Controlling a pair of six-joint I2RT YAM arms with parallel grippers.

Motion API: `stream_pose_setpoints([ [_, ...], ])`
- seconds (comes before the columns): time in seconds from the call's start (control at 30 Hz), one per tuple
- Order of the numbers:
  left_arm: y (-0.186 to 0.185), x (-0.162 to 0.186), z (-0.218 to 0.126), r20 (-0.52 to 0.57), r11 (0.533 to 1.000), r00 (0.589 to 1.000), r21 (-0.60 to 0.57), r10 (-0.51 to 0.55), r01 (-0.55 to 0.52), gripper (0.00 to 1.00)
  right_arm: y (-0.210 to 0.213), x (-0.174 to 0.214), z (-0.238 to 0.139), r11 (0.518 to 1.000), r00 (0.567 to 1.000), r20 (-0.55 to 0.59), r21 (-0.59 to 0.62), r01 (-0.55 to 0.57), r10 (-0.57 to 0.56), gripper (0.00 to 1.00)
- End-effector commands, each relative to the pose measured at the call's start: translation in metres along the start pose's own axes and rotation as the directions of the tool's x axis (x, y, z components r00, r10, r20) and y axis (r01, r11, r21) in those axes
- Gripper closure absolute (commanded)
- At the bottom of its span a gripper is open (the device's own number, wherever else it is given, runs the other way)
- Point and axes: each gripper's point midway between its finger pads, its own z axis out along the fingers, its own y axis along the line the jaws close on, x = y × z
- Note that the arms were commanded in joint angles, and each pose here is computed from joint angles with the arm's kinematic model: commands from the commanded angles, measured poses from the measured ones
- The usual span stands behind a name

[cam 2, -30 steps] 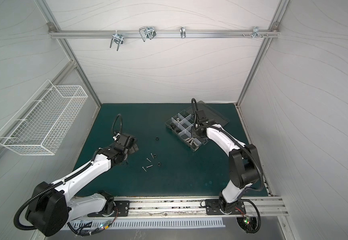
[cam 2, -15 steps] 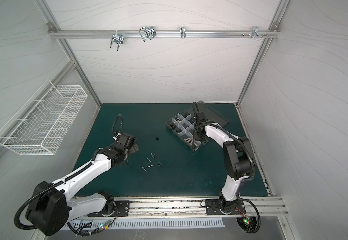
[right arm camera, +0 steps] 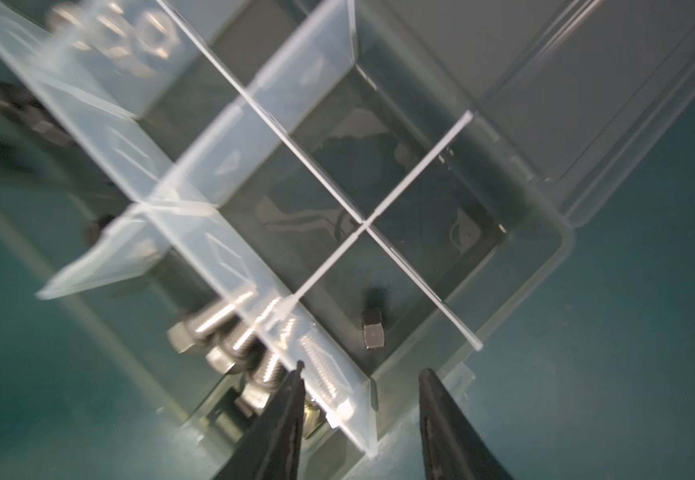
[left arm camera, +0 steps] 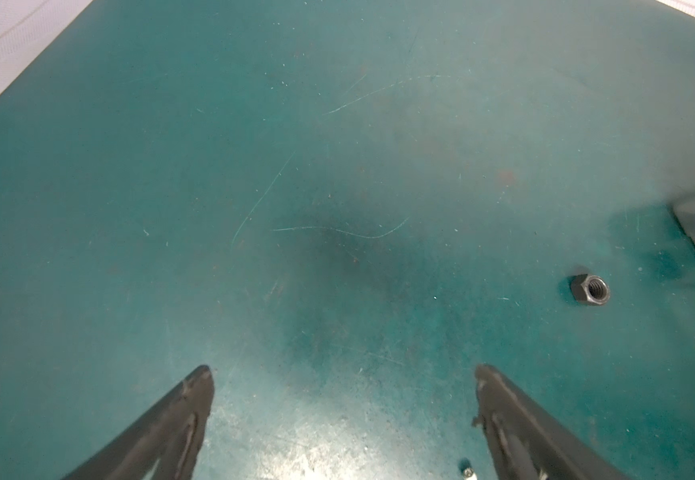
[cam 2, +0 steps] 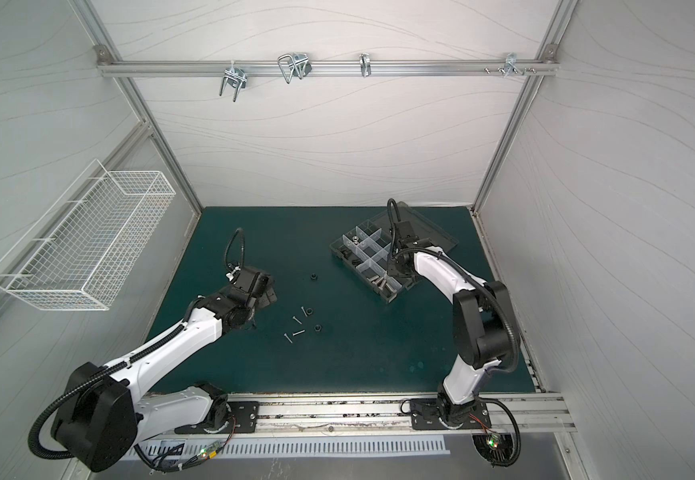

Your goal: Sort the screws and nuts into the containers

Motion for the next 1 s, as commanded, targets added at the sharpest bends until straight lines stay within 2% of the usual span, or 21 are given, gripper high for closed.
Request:
stream_pose_setpoints([
  [0.0, -0.006, -0.013, -0.004, 0.034, 0.999, 0.998, 0.016, -0.044, 0.043, 0.01, 0.032, -0.011, -0.033, 0.995, 0.995, 0.08, -0.074, 0.066, -0.06, 0.53],
  [0.23, -0.005, -0.009, -0.003, 0.022, 0.998, 0.998, 0.02, -0.054, 0.054, 0.01, 0.123, -0.008, -0.035, 0.946, 0.965, 0.117, -0.199, 0.256, -0.236, 0.53],
  [0.47, -0.005, -0.008, -0.004, 0.021, 0.998, 0.998, 0.028, -0.058, 0.057, 0.01, 0.206, 0.003, -0.009, 0.868, 0.91, 0.125, -0.274, 0.415, -0.396, 0.52],
  [0.7, -0.005, -0.007, -0.004, 0.018, 0.998, 0.998, 0.029, -0.057, 0.057, 0.01, 0.248, 0.006, 0.023, 0.823, 0.879, 0.12, -0.314, 0.474, -0.461, 0.52],
  [0.97, -0.006, -0.006, -0.003, 0.015, 0.998, 0.998, 0.032, -0.063, 0.062, 0.01, 0.271, 0.012, 0.056, 0.791, 0.853, 0.098, -0.331, 0.514, -0.513, 0.52],
])
